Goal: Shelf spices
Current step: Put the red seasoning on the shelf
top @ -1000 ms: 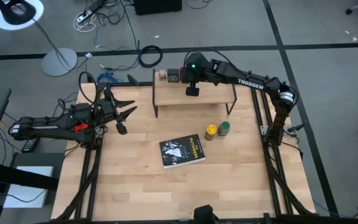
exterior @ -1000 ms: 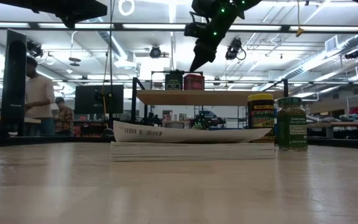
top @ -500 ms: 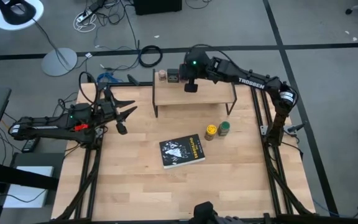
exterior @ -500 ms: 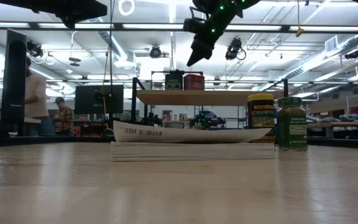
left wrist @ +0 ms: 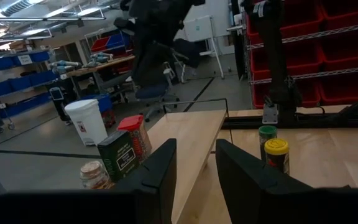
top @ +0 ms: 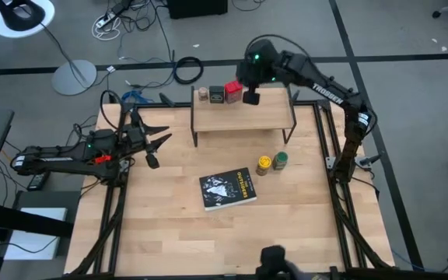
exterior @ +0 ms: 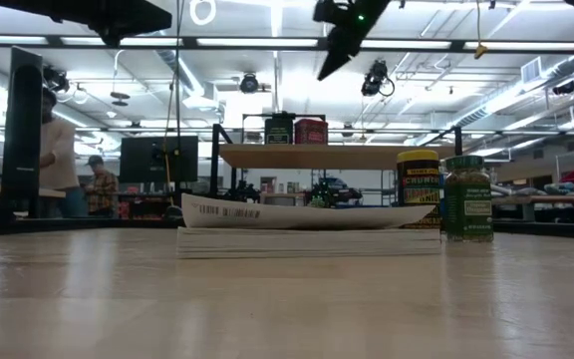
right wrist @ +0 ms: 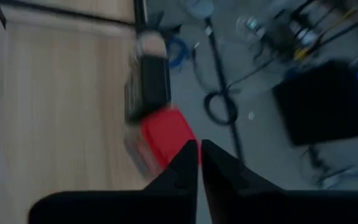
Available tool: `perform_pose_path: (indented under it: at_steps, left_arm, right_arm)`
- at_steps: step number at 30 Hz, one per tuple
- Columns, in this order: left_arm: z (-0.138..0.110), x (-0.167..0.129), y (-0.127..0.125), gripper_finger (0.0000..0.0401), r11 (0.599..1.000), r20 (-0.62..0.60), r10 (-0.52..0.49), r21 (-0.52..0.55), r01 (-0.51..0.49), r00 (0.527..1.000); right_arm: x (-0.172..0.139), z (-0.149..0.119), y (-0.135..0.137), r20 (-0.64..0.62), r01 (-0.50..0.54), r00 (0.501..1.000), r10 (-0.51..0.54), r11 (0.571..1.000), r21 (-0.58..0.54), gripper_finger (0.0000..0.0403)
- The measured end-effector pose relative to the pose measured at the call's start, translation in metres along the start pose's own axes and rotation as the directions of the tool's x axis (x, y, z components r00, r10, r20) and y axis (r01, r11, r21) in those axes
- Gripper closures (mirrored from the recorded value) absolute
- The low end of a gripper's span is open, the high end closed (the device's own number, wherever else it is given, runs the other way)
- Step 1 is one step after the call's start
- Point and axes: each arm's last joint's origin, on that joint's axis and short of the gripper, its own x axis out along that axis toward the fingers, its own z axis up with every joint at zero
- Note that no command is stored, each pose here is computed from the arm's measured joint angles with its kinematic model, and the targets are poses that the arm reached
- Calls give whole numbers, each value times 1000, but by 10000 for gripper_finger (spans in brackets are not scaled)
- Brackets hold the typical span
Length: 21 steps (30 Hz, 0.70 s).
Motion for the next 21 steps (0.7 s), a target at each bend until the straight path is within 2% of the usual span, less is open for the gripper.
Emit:
perform_pose_path:
  at_steps: [6,9,13,16,21]
  left_arm:
    - [0,0,0,284,1000,4,1,-2,-1,1000]
    - [0,0,0,284,1000,4,1,-2,-1,1000]
    - [0,0,0,284,1000,4,1,-2,-1,1000]
    - [0,0,0,284,1000,3,1,-2,-1,1000]
    - [0,0,0,284,1000,2,1,-4,0,1000]
  right_arm:
    - [0,-26,-27,-46,-47,998,50,997,61,299]
    - [6,-31,-34,-44,-60,997,63,997,53,246]
    - [21,-35,-34,-29,-129,991,130,991,16,190]
    - [36,-32,-30,-6,-164,986,164,986,-20,173]
    - [57,-30,-25,4,-186,982,187,980,-73,171]
